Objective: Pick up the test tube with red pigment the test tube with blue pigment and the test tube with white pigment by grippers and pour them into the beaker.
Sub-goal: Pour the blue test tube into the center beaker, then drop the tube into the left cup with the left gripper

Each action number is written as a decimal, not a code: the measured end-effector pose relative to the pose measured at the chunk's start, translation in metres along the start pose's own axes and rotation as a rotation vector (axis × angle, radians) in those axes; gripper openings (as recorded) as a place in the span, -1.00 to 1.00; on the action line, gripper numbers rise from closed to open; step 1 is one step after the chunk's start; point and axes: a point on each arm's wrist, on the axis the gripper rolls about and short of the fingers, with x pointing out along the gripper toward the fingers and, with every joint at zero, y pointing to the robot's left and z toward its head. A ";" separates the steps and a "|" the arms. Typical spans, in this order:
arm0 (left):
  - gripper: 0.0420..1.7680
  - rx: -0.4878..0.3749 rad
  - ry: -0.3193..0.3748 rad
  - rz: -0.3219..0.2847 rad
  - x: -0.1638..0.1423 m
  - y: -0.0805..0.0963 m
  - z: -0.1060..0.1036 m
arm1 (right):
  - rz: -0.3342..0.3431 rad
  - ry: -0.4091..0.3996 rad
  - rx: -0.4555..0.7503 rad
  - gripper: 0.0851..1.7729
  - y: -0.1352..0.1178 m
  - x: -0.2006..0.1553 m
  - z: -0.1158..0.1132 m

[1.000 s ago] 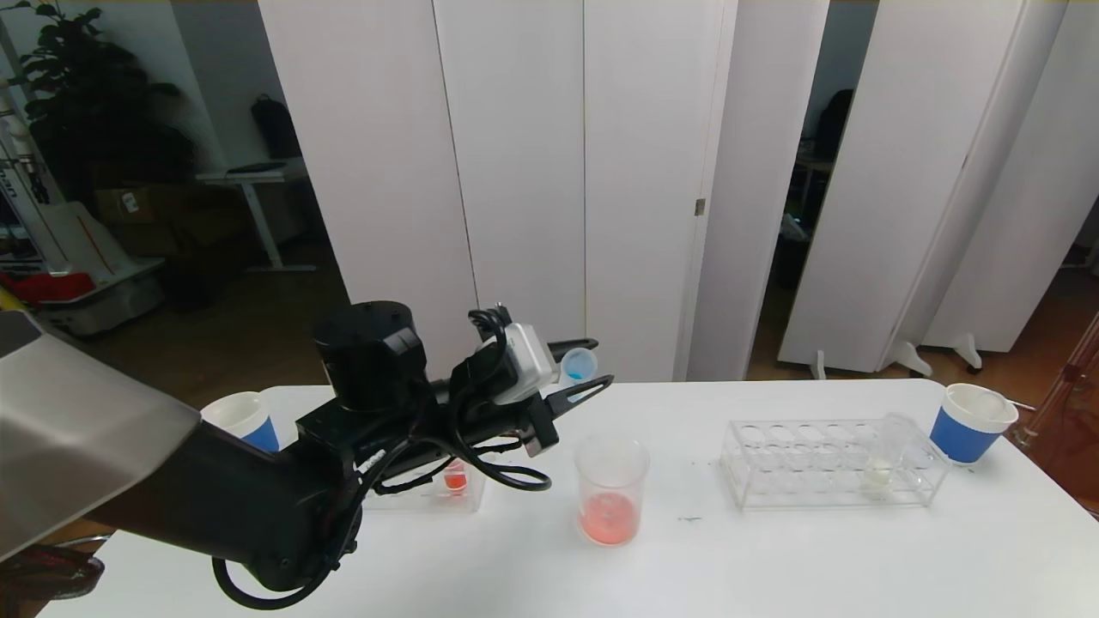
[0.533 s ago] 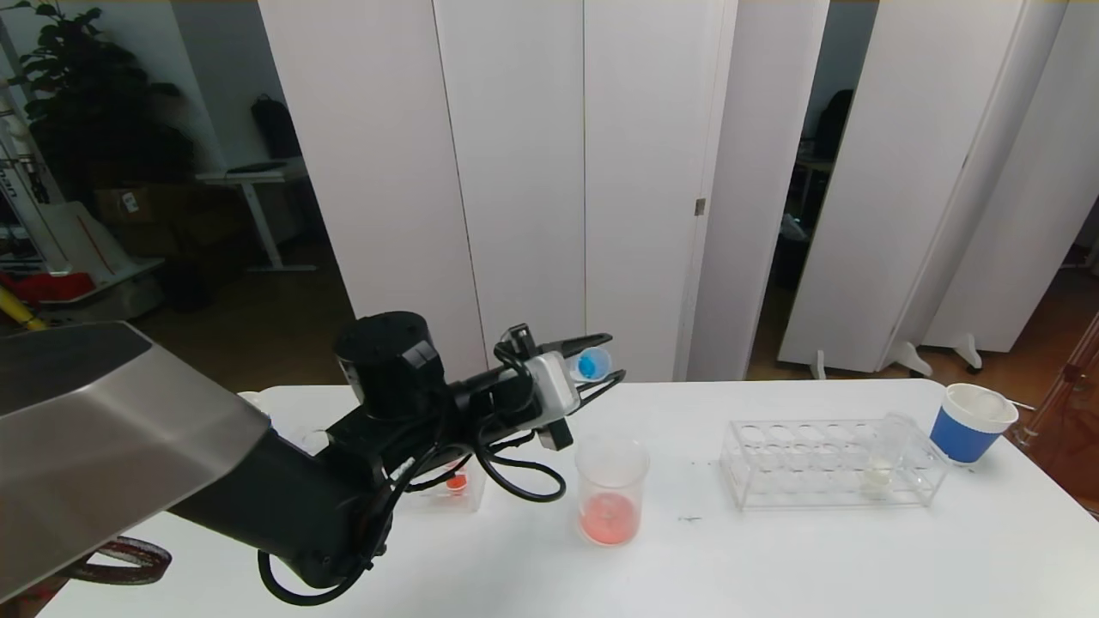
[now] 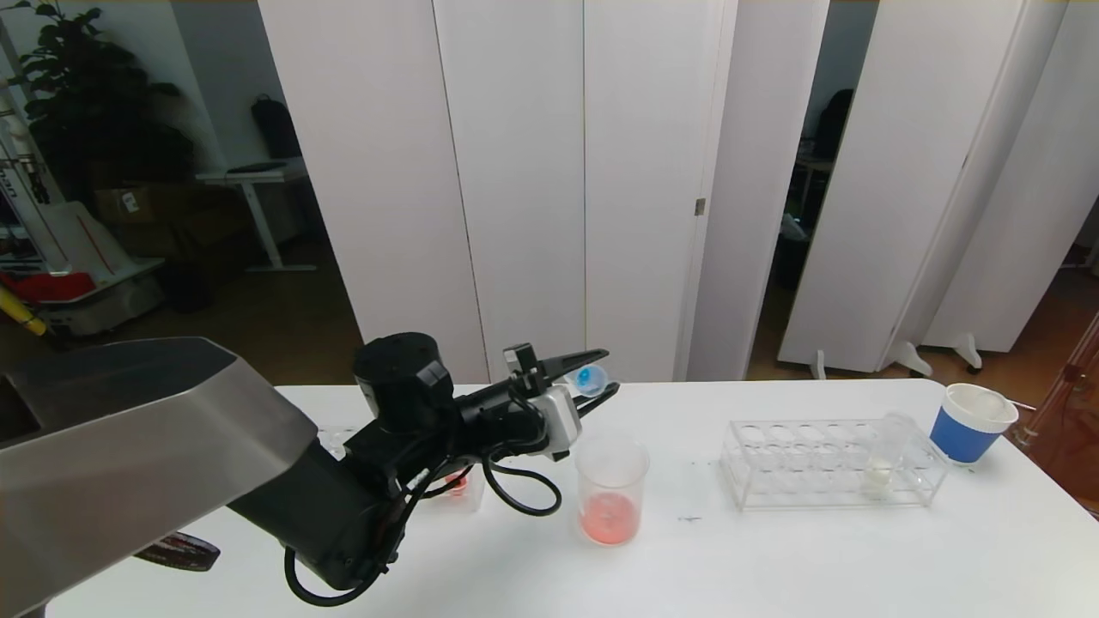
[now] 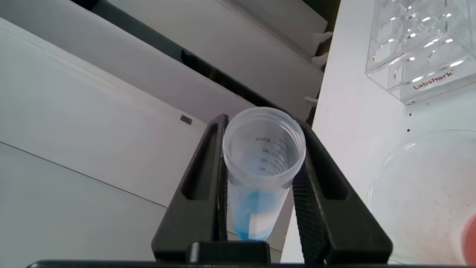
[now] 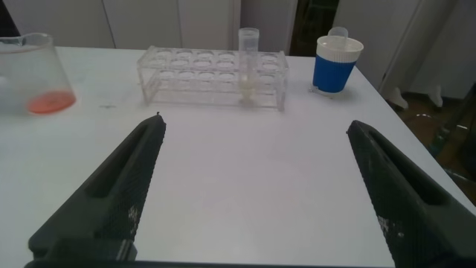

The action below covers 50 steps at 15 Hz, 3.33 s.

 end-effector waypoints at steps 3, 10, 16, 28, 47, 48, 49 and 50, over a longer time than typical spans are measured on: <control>-0.37 0.045 -0.016 0.023 0.001 -0.002 -0.003 | 0.000 0.000 0.000 0.97 0.000 0.000 0.000; -0.37 0.146 -0.009 0.041 0.002 -0.008 -0.015 | 0.000 0.000 0.000 0.97 0.000 0.000 0.000; -0.37 0.187 -0.056 0.030 0.006 -0.008 -0.023 | 0.000 0.000 0.000 0.97 0.000 0.000 0.000; -0.37 0.279 -0.096 0.039 0.012 -0.002 -0.046 | 0.000 0.000 0.000 0.97 0.000 0.000 0.000; -0.37 0.366 -0.109 0.079 0.013 0.011 -0.033 | 0.000 0.000 0.000 0.97 0.000 0.000 0.000; -0.37 0.369 -0.111 0.081 0.013 0.011 -0.032 | 0.000 0.000 0.000 0.97 0.000 0.000 0.000; -0.37 0.371 -0.112 0.082 0.013 0.012 -0.032 | 0.000 0.000 0.000 0.97 0.000 0.000 0.000; -0.37 0.373 -0.113 0.083 0.013 0.013 -0.031 | 0.000 0.000 0.000 0.97 0.000 0.000 0.000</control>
